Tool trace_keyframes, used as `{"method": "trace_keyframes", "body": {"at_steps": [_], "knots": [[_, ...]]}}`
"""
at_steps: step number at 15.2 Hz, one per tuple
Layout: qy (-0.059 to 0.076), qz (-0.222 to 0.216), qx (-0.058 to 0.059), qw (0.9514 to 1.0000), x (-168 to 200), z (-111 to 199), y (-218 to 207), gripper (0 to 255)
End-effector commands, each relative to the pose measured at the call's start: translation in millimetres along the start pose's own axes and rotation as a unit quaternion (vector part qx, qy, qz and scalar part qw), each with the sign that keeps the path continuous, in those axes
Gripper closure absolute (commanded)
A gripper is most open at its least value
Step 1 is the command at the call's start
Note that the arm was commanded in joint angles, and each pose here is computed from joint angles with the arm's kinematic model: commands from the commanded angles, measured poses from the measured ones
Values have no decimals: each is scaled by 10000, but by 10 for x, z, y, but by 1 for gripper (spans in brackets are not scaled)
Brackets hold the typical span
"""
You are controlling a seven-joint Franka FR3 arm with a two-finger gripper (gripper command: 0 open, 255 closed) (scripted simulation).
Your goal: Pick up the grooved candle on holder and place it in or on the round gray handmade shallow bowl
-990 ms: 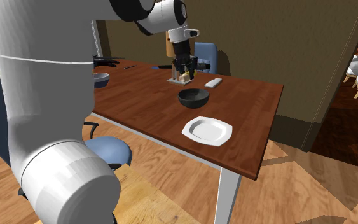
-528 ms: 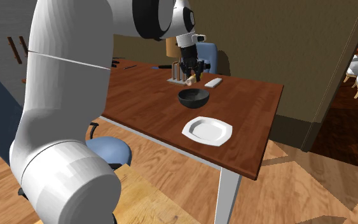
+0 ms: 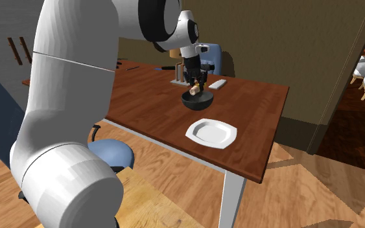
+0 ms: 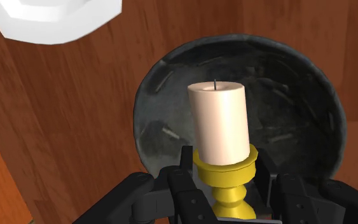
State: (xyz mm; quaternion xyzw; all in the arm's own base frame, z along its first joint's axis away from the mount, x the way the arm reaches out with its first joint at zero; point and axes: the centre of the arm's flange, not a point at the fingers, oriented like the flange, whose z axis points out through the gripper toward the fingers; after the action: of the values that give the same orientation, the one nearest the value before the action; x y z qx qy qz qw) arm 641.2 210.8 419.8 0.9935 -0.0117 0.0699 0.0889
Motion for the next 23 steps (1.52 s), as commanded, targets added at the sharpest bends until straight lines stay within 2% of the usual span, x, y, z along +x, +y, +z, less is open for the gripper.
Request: {"method": "trace_keyframes", "body": {"at_steps": [1, 9, 10, 15, 19, 23], "knots": [[2, 0, 1, 10000, -13, 100, -20, 255], [2, 0, 1, 10000, -13, 100, -20, 255], [2, 0, 1, 10000, -13, 100, -20, 0], [2, 0, 1, 10000, -13, 100, -20, 0], [2, 0, 1, 10000, -14, -400, -20, 0], [2, 0, 1, 10000, -14, -400, -20, 0]]}}
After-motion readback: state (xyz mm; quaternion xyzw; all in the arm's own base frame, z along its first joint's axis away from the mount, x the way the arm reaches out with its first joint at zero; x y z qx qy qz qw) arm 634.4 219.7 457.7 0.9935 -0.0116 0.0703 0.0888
